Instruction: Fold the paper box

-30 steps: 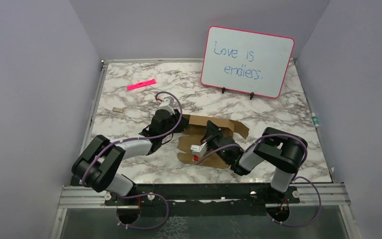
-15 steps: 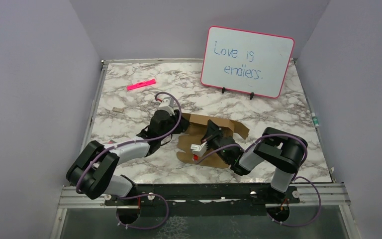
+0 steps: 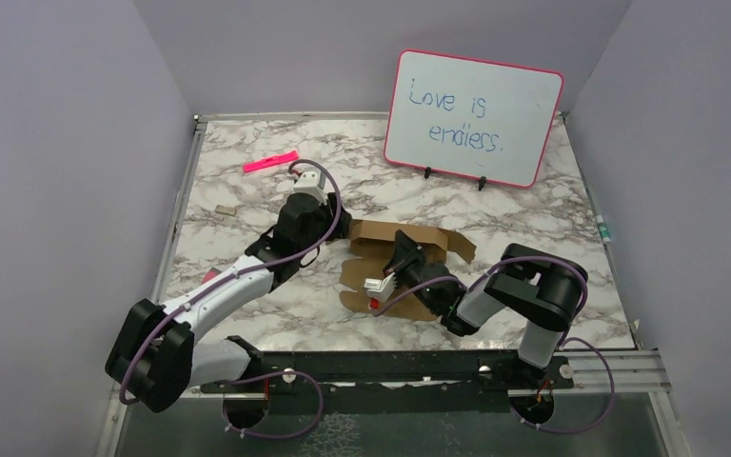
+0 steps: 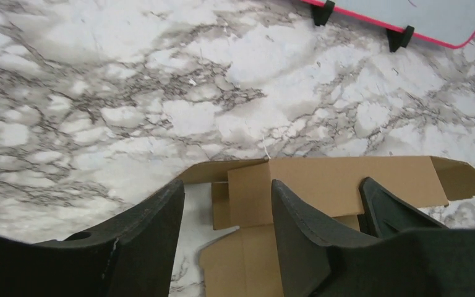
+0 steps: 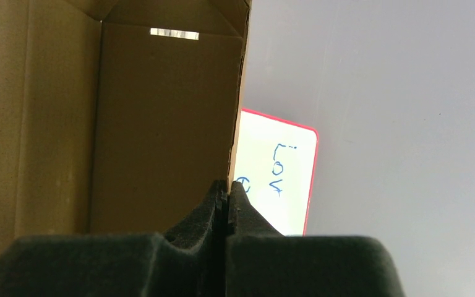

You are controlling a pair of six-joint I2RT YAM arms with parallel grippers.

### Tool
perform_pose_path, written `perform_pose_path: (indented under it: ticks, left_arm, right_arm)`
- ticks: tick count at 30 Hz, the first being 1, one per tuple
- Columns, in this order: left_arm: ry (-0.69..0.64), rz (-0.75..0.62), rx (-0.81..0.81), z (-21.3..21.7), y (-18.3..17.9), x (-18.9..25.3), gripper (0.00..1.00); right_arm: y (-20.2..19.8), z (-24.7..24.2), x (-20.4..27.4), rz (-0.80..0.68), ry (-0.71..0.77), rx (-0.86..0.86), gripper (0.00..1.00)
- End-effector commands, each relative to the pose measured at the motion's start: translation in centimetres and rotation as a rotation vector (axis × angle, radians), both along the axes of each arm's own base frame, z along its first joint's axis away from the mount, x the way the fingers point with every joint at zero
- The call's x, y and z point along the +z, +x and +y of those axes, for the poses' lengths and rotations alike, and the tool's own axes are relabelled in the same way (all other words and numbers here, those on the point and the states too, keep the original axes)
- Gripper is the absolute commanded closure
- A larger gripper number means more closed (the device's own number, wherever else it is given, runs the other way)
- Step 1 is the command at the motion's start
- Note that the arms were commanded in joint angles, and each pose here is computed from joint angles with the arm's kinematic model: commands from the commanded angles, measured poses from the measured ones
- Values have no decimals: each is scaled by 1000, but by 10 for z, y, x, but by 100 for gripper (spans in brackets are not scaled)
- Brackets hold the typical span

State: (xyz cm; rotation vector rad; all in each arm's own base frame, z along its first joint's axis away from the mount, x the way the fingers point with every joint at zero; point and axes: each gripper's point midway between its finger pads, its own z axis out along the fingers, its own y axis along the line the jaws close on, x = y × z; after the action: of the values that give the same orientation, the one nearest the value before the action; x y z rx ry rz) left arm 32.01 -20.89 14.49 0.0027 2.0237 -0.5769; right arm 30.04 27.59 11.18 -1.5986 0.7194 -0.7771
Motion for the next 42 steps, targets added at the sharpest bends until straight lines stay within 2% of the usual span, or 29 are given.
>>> perform_pose_path:
  ticks: [1, 7, 14, 21, 24, 27, 30, 42]
  left_arm:
    - [231, -12, 72, 38, 8, 9, 42]
    - [378, 55, 23, 38, 19, -8, 38]
    - [434, 84, -92, 26, 23, -24, 37]
    - [505, 141, -92, 32, 26, -46, 51]
    - [493, 160, -123, 27, 24, -50, 60]
    - [464, 174, -152, 20, 20, -51, 74]
    - [401, 183, -186, 10, 12, -47, 79]
    - [269, 190, -233, -11, -18, -26, 83]
  right_arm:
    - [-1, 8, 28, -89, 91, 18, 98]
    - [-1, 9, 29, -90, 91, 23, 99]
    - [-1, 10, 31, -90, 92, 24, 98]
    - [1, 13, 31, -90, 100, 25, 98]
    - [2, 14, 33, -92, 106, 24, 98]
    - [3, 16, 36, -99, 116, 21, 98]
    - [5, 16, 39, -105, 123, 10, 98]
    - [14, 17, 42, -141, 157, -29, 98]
